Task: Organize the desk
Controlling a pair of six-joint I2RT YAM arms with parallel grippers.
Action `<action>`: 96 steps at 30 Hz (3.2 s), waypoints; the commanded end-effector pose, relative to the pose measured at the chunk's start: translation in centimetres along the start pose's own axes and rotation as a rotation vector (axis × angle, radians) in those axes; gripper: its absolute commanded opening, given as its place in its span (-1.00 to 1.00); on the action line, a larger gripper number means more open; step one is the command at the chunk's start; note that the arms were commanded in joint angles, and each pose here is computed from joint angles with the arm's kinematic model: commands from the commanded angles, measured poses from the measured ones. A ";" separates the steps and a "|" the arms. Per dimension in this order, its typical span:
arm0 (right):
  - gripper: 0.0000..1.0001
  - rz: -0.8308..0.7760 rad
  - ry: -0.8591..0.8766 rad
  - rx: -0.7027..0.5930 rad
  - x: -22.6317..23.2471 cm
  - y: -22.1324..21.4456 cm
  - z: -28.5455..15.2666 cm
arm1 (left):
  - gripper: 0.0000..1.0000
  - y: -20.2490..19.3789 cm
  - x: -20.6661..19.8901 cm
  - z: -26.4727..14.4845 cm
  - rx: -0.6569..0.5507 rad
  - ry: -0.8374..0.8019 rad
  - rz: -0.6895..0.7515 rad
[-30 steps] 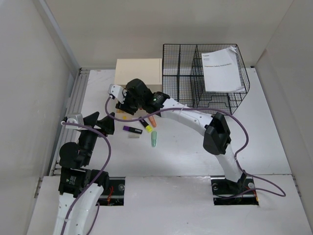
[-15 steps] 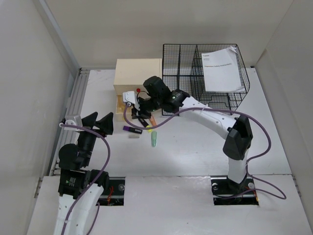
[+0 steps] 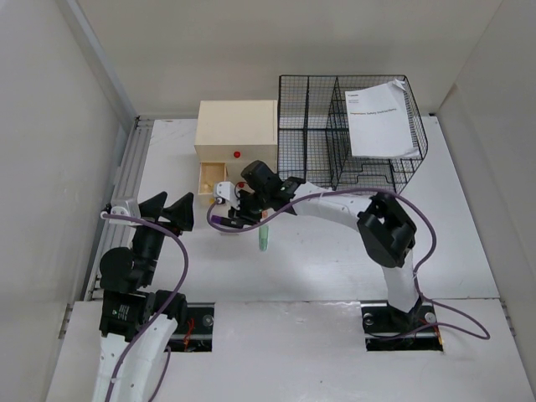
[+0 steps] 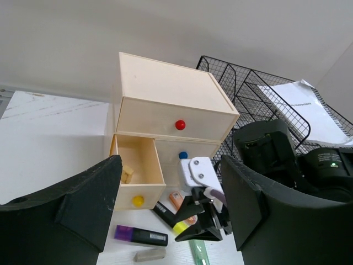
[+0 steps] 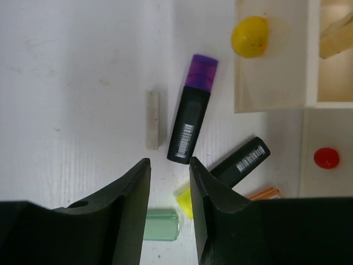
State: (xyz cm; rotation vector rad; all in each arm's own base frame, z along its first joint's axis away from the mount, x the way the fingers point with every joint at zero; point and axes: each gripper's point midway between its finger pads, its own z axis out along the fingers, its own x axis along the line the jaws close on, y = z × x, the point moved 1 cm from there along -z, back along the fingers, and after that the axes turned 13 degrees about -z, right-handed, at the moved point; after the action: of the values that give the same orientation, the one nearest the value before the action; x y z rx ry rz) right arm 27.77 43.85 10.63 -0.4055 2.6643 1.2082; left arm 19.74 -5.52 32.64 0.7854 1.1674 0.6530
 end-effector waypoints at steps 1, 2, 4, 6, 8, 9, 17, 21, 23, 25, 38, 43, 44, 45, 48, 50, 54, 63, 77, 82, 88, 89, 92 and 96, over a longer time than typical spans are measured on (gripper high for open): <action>-0.16 -0.015 -0.125 -0.043 -3.1 1.9 0.6 | 0.37 1.6 -0.9 -0.2 -0.055 -0.028 0.005; -0.13 -0.014 -0.125 -0.042 -3.2 1.8 0.9 | 0.37 1.6 -0.9 -0.2 -0.055 -0.028 0.005; -0.10 -0.006 -0.111 -0.028 -3.1 1.2 1.7 | 0.37 1.6 -0.9 -0.2 -0.055 -0.028 0.005; -0.10 -0.008 -0.087 -0.031 -2.5 1.4 2.3 | 0.37 1.6 -0.9 -0.2 -0.055 -0.028 0.005; -0.07 -0.011 -0.057 -0.041 -1.7 1.5 2.9 | 0.37 1.6 -0.9 -0.2 -0.055 -0.028 0.005; -0.07 -0.011 -0.057 -0.041 -1.7 1.5 2.9 | 0.37 1.6 -0.9 -0.2 -0.055 -0.028 0.005; -0.05 -0.023 0.041 -0.058 0.7 1.8 3.9 | 0.37 1.6 -0.9 -0.2 -0.055 -0.028 0.005; -0.05 -0.013 0.086 -0.072 1.4 1.8 4.4 | 0.37 1.6 -0.9 -0.2 -0.055 -0.028 0.005; -0.05 -0.022 0.101 -0.066 1.8 1.8 4.8 | 0.37 1.6 -0.9 -0.2 -0.055 -0.028 0.005; -0.05 -0.022 0.093 -0.057 1.6 1.6 5.1 | 0.37 1.6 -0.9 -0.2 -0.055 -0.028 0.005; -0.07 0.004 0.059 -0.001 1.2 0.0 5.9 | 0.37 1.6 -0.9 -0.2 -0.055 -0.028 0.005; -0.13 0.005 0.070 0.015 1.9 -0.5 6.6 | 0.37 1.6 -0.9 -0.2 -0.055 -0.028 0.005; -0.15 0.009 0.075 0.022 2.0 -0.7 6.6 | 0.37 1.6 -0.9 -0.2 -0.055 -0.028 0.005; -0.15 0.009 0.076 0.022 2.0 -0.7 6.6 | 0.37 1.6 -0.9 -0.2 -0.055 -0.028 0.005; -0.20 0.013 0.081 0.028 2.3 -1.0 6.6 | 0.37 1.6 -0.9 -0.2 -0.055 -0.028 0.005; -0.31 0.012 0.075 0.034 2.2 -1.1 6.6 | 0.37 1.6 -0.9 -0.2 -0.055 -0.028 0.005; -0.74 0.017 0.081 0.042 2.3 -1.3 6.6 | 0.37 1.6 -0.9 -0.2 -0.055 -0.028 0.005; -1.00 -0.055 0.042 -0.118 1.2 8.0 -0.7 | 0.37 1.6 -0.9 -0.2 -0.055 -0.028 0.005; -1.00 -0.093 -0.199 -0.170 -4.1 13.5 -6.1 | 0.37 1.6 -0.9 -0.2 -0.055 -0.028 0.005; -1.00 -0.071 -0.308 -0.136 -6.5 13.2 -5.5 | 0.37 1.6 -0.9 -0.2 -0.055 -0.028 0.005; -1.00 -0.061 -0.409 -0.090 -8.9 12.4 -4.7 | 0.37 1.7 -0.8 -0.2 -0.060 -0.020 0.005; -1.00 -0.060 -0.418 -0.085 -9.1 12.2 -4.3 | 0.37 1.7 -0.8 -0.2 -0.060 -0.020 0.005; -1.00 -0.061 -0.447 -0.087 -9.8 12.5 -4.5 | 0.37 1.7 -0.8 -0.2 -0.060 -0.020 0.005; -1.00 -0.055 -0.457 -0.068 -10.0 11.8 -3.8 | 0.37 1.7 -0.8 -0.2 -0.060 -0.020 0.005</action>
State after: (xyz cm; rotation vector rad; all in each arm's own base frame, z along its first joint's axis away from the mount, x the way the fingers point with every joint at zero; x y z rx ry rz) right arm 31.90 48.89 20.80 -0.2225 2.3464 1.1449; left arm 19.78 -5.36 32.65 0.7788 1.1727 0.6598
